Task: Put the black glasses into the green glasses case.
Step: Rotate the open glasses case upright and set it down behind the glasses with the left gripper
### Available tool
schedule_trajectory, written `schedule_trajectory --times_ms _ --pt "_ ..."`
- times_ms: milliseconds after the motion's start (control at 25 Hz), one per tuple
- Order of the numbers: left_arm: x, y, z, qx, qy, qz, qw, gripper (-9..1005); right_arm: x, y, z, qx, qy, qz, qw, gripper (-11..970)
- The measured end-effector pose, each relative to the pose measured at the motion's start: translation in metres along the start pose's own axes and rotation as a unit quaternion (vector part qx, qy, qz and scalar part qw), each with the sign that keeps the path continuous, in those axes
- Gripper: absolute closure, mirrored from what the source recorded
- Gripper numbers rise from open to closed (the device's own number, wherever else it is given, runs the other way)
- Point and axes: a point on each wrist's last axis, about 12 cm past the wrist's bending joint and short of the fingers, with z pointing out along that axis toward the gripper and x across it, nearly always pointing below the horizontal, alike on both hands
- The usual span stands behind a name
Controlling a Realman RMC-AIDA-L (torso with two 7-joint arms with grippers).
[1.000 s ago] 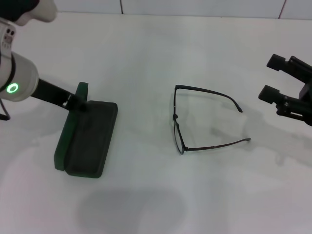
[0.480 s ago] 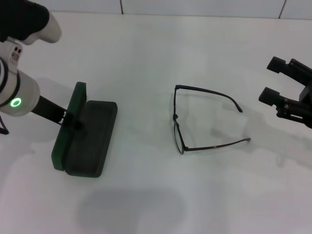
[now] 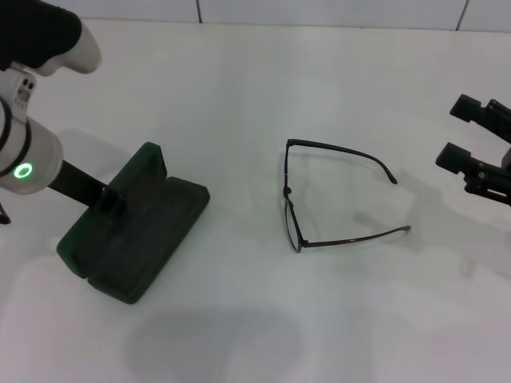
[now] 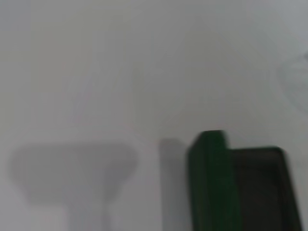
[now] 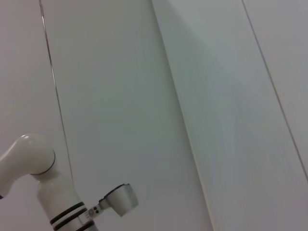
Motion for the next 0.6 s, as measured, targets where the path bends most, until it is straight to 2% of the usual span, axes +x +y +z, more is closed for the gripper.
schedule_trajectory --times_ms 160,360,480,600 --pt "-0.003 -0.001 -0.005 -0.002 -0.011 0.009 1.000 744 0.001 0.001 -0.003 0.004 0.000 0.002 1.000 71" --pt "-0.019 -0.004 -0.017 -0.010 -0.045 0.047 0.998 791 0.003 0.003 -0.005 0.007 -0.001 0.005 1.000 72" --pt "-0.037 -0.005 -0.027 -0.021 -0.085 0.082 0.993 792 0.005 0.004 -0.007 0.008 0.001 0.007 1.000 72" --pt "-0.062 -0.007 -0.036 -0.043 -0.147 0.145 0.978 793 0.007 0.007 -0.008 0.006 0.004 0.011 1.000 72"
